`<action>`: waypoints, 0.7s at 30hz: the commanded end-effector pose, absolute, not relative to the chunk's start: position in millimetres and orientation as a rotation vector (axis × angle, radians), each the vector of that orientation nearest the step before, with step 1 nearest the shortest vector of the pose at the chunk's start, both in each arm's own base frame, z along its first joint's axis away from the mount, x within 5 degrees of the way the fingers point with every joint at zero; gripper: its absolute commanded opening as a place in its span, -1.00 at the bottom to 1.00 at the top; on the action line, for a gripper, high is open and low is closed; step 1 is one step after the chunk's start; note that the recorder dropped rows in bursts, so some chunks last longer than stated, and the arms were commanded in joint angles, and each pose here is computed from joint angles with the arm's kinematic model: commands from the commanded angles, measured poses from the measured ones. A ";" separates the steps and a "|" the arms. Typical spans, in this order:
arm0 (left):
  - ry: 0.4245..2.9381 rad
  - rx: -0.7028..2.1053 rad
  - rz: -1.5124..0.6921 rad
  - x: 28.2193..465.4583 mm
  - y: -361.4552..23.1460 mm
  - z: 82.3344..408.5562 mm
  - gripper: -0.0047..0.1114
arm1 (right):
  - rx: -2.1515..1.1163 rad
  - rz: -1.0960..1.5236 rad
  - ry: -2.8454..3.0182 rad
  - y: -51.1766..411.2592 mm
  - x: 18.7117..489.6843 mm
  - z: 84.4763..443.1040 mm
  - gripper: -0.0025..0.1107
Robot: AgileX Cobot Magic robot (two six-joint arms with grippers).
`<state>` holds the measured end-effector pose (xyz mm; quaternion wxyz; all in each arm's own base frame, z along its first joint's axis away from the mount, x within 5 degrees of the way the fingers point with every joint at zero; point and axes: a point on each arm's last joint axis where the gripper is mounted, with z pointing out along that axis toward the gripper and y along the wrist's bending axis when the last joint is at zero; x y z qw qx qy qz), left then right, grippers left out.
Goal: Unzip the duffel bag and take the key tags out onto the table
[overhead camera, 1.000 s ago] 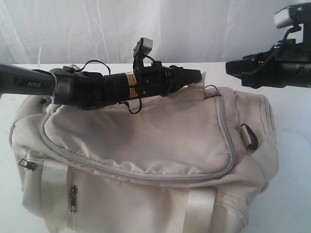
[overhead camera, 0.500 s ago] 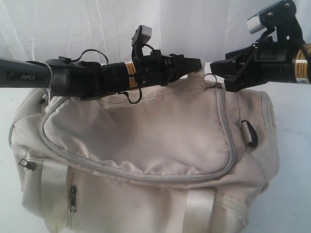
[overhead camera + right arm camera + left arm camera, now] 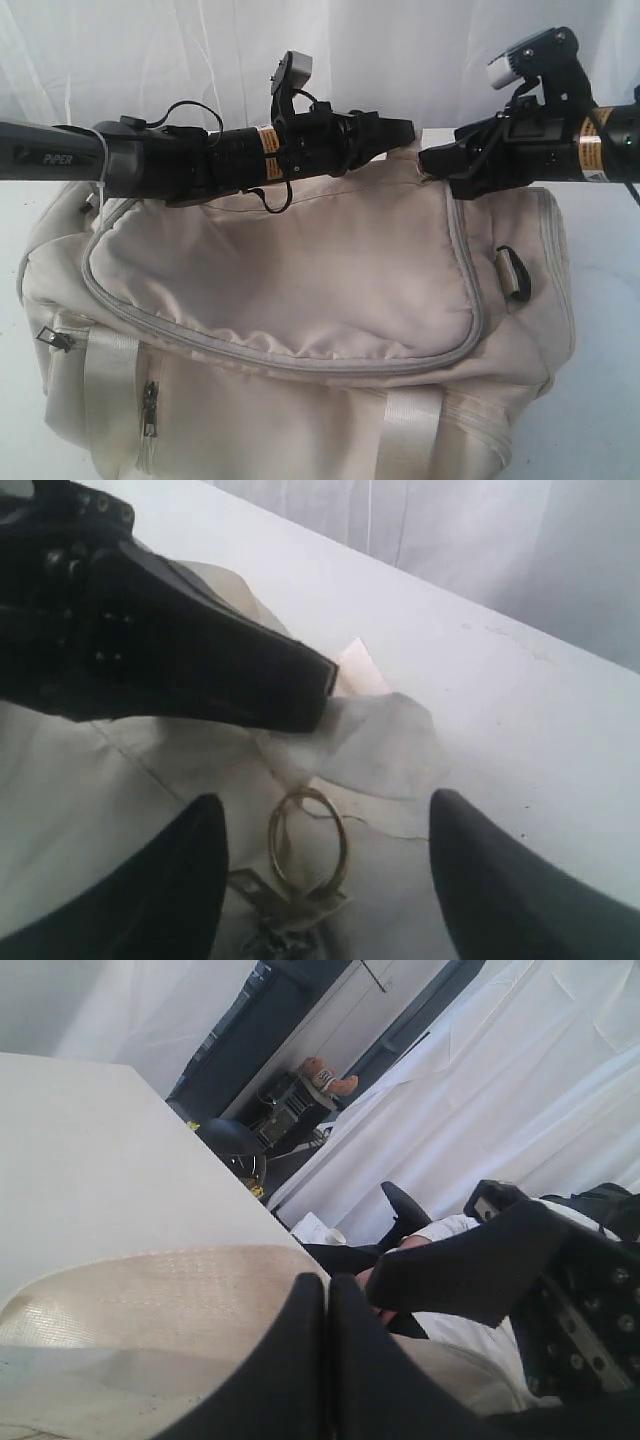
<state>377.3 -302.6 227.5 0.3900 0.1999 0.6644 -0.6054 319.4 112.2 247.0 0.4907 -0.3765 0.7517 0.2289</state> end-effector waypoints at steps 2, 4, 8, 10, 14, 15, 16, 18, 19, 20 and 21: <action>1.537 0.556 -1.658 366.2 -304.2 261.0 -0.92 | -0.924 0.577 1.833 116.6 324.5 239.6 -0.12; 1.537 0.556 -1.658 366.2 -304.2 261.0 -0.92 | -0.928 0.584 1.833 118.4 325.8 238.1 -0.30; 1.537 0.556 -1.658 366.2 -304.2 261.0 -0.92 | -0.905 0.596 1.772 122.2 332.4 251.7 -0.68; 1.537 0.556 -1.658 366.2 -304.2 261.0 -0.92 | -0.899 0.592 1.753 122.9 335.8 258.3 -0.85; 1.537 0.556 -1.658 366.2 -304.2 261.0 -0.92 | -0.925 0.573 1.738 122.1 331.4 265.9 -0.96; 1.537 0.556 -1.658 366.2 -304.2 261.0 -0.92 | -0.930 0.561 1.749 121.2 330.7 266.2 -0.96; 1.536 0.557 -1.656 366.2 -304.2 261.0 -0.92 | -0.912 0.550 1.781 119.4 330.2 266.5 -0.96; 1.536 0.557 -1.656 366.2 -304.2 261.0 -0.92 | -0.856 0.531 1.848 115.1 330.6 265.5 -0.95; 1.535 0.549 -1.654 367.7 -302.5 261.3 -0.92 | -0.816 0.519 1.902 111.8 330.4 264.9 -0.92; 1.534 0.544 -1.653 368.7 -301.4 261.4 -0.92 | -0.806 0.516 1.923 110.9 329.6 264.7 -0.87; 1.533 0.532 -1.649 371.1 -298.6 261.7 -0.92 | -0.790 0.532 1.952 110.4 327.2 265.7 -0.74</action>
